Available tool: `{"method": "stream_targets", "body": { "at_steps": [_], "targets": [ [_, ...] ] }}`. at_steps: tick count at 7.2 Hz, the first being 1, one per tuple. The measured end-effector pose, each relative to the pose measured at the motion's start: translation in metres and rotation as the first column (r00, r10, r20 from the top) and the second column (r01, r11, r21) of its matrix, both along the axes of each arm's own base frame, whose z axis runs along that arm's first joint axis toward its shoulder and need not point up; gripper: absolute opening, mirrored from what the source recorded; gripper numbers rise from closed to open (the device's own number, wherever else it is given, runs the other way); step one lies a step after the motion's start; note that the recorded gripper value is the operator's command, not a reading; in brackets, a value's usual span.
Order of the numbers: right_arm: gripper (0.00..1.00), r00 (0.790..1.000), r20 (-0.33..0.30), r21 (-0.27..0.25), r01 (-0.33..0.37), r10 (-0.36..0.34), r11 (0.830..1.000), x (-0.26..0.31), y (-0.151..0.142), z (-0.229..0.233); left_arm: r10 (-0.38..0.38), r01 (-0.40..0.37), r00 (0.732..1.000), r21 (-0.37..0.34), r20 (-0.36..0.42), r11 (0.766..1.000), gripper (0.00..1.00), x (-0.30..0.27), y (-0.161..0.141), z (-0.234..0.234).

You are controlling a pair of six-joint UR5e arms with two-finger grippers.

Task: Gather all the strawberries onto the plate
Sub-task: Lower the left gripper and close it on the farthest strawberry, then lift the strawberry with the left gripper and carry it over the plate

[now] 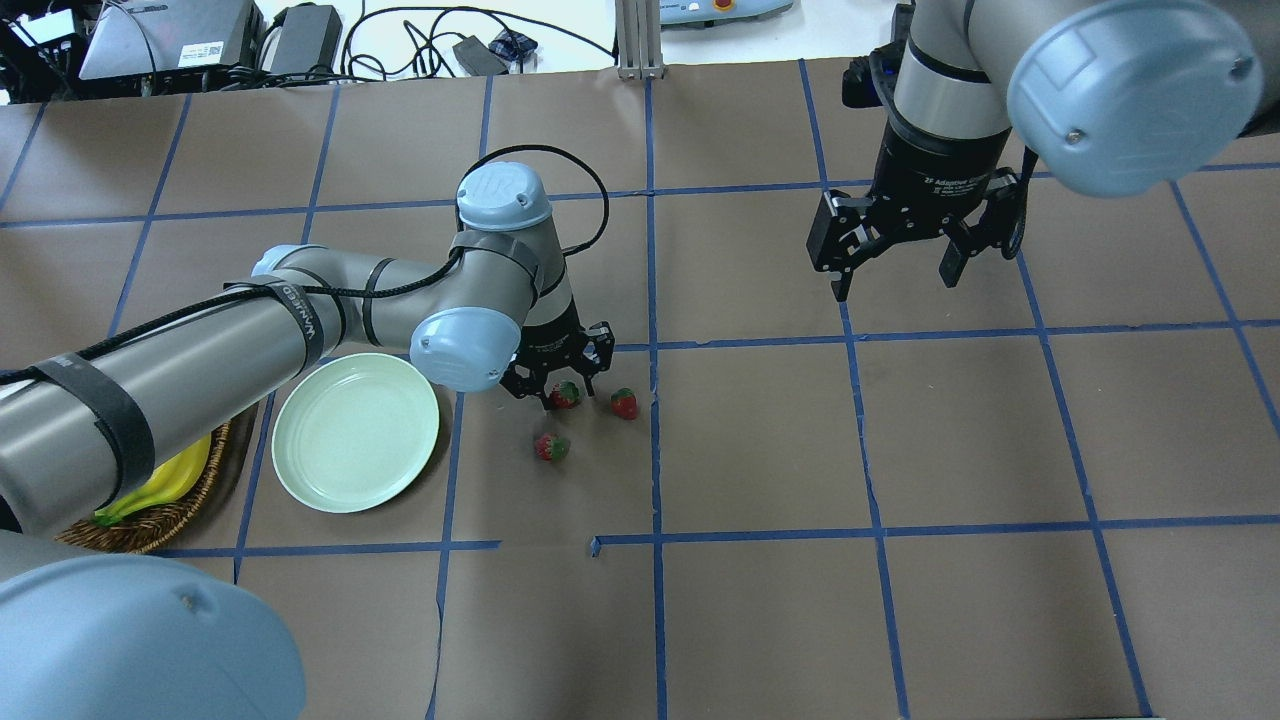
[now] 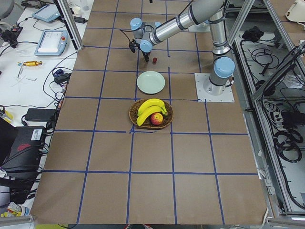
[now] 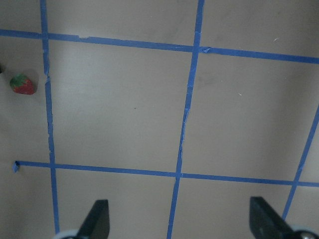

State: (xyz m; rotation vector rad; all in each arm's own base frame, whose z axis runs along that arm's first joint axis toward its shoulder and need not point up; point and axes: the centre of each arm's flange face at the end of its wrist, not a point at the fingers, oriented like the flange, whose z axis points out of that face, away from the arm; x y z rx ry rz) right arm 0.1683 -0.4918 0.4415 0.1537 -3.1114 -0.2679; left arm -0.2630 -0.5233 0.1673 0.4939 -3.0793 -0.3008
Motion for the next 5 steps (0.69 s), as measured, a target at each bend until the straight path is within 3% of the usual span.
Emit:
{"method": "stream_targets", "body": {
  "at_steps": [3,5],
  "targets": [
    [1.0,1.0,0.001,0.002,-0.002,0.002,1.0,0.0,-0.001,-0.001,-0.008,0.008,1.0,0.0,0.009,1.0,0.0,0.003,-0.001,0.018],
    [1.0,1.0,0.001,0.002,-0.002,0.002,1.0,0.0,-0.001,-0.001,-0.093,0.094,0.994,-0.025,0.052,0.995,0.0,0.021,-0.009,0.044]
  ]
}}
